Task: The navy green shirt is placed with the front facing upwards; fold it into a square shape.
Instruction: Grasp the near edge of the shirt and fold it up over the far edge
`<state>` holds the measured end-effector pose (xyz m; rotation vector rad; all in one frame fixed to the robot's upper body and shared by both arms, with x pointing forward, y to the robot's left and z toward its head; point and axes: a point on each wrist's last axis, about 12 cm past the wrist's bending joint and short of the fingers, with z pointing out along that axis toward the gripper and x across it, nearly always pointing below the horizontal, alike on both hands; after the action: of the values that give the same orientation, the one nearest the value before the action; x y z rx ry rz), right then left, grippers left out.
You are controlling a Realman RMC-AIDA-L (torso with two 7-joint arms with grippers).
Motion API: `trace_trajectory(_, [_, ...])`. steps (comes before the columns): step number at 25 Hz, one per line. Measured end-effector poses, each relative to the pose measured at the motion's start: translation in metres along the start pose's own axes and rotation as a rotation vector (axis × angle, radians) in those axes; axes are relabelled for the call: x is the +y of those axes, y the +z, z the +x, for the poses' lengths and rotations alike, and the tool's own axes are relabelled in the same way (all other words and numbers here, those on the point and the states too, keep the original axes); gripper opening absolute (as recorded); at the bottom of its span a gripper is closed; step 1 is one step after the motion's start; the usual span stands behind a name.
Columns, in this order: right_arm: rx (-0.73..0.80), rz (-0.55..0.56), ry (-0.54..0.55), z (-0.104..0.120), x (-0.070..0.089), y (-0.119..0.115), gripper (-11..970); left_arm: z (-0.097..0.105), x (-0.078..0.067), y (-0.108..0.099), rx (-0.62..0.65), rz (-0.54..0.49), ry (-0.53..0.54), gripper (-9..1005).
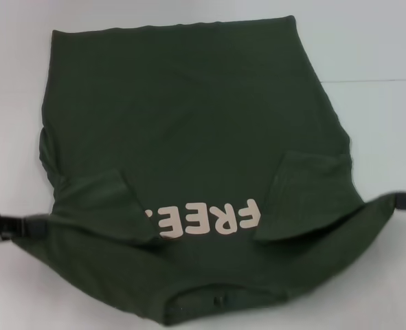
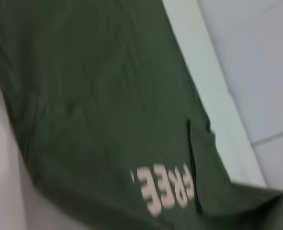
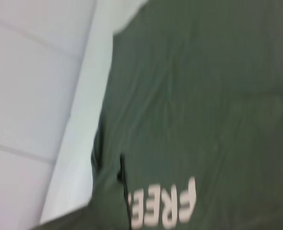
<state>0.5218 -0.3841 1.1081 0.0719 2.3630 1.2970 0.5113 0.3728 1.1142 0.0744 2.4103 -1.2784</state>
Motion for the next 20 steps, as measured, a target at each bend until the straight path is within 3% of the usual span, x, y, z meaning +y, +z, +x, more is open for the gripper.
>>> trace_trajectory(14, [-0.221, -0.009, -0.035, -0.033, 0.005, 0.017, 7, -0.022, 0.006, 0.001, -0.326, 0.038, -0.018, 86])
trace_trajectory(20, [-0.316, -0.022, -0.052, -0.038, 0.005, 0.023, 7, -0.030, 0.012, 0.013, -0.461, 0.074, -0.048, 88])
